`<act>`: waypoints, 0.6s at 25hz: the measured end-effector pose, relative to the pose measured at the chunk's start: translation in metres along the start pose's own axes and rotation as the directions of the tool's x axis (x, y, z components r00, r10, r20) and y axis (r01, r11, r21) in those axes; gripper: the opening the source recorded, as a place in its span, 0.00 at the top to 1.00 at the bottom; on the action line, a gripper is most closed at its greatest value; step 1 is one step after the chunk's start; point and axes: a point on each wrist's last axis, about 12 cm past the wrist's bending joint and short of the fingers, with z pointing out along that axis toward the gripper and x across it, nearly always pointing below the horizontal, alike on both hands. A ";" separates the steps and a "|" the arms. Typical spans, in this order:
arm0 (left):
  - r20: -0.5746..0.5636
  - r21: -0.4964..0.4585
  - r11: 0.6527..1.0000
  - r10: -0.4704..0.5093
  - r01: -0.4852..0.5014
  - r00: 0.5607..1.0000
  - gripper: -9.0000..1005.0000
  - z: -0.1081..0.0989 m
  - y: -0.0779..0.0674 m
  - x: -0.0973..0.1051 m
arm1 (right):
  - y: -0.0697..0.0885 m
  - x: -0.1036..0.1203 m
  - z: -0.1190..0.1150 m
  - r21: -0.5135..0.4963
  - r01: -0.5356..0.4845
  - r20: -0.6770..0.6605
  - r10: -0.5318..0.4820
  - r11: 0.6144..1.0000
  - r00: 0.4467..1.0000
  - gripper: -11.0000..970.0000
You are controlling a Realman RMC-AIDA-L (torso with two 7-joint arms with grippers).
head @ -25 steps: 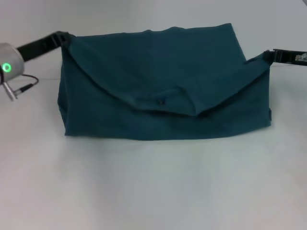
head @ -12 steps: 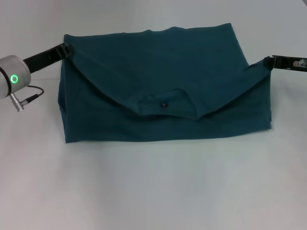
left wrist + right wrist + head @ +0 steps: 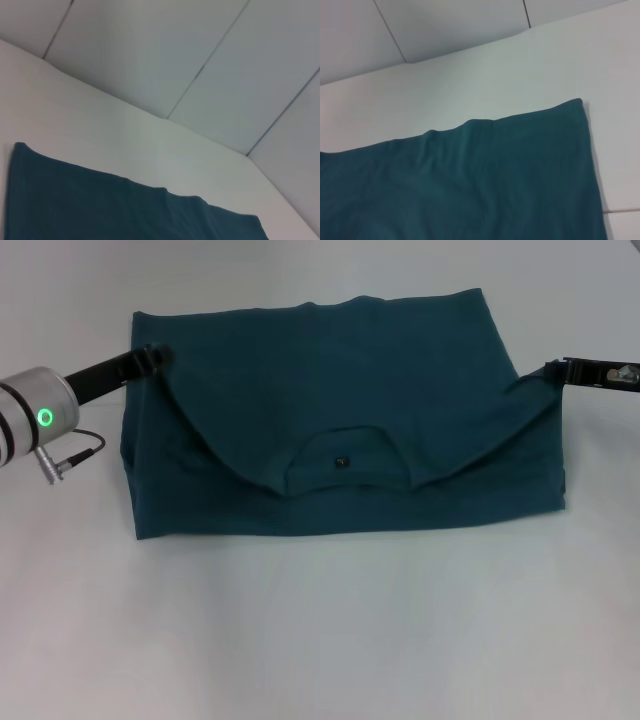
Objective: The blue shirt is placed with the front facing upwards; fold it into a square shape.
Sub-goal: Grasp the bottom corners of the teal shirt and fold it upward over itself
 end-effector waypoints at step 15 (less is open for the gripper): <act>0.071 -0.047 0.999 0.004 -0.001 0.997 0.55 -0.009 0.011 -0.010 | -0.010 -0.015 -0.008 0.056 0.035 0.053 -0.038 0.998 0.998 0.67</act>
